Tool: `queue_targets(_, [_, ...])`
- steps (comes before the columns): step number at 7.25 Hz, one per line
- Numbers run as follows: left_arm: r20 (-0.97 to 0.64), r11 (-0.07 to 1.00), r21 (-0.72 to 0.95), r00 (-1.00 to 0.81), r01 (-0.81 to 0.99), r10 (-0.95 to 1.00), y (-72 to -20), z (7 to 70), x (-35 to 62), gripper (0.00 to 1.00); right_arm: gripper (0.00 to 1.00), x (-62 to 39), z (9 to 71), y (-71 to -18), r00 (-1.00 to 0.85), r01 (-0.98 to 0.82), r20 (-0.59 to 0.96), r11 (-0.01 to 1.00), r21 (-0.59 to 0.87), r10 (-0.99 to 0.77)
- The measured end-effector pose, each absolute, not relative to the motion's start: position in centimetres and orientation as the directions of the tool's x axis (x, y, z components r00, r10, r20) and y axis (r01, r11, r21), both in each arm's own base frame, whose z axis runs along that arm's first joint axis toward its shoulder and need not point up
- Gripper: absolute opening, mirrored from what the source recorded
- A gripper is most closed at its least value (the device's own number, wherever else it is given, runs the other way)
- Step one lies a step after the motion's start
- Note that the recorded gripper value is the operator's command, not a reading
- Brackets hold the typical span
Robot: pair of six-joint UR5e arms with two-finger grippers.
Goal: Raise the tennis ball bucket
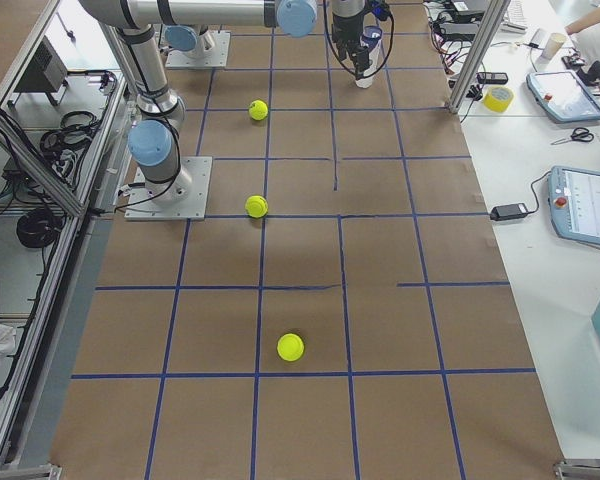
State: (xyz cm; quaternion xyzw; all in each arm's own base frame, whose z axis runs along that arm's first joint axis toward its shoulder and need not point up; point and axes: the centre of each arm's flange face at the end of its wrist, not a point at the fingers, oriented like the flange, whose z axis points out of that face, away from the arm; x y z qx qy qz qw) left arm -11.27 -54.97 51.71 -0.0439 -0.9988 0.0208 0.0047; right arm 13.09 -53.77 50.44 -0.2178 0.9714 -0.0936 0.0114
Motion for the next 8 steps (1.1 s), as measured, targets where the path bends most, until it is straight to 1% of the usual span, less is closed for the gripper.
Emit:
queue_targets(2, [0.008, 0.995, -0.022, -0.996, 0.092, 0.093, -51.7, 50.8, -9.5, 1.00, 1.00, 13.0, 50.4, -53.8, -0.905, -0.420, 0.019, 0.888, -0.187, -0.424])
queue_targets(4, [0.008, 0.997, -0.013, -0.997, 0.078, 0.078, -49.7, 50.0, -9.5, 1.00, 1.00, 13.1, 50.4, -53.8, -0.905, -0.420, 0.019, 0.888, -0.187, -0.425])
queue_targets(8, [0.011, 1.000, 0.001, -1.000, 0.026, 0.026, -48.8, 49.2, -9.7, 1.00, 1.00, 13.0, 50.9, -53.3, -0.919, -0.390, 0.012, 0.902, -0.185, -0.395])
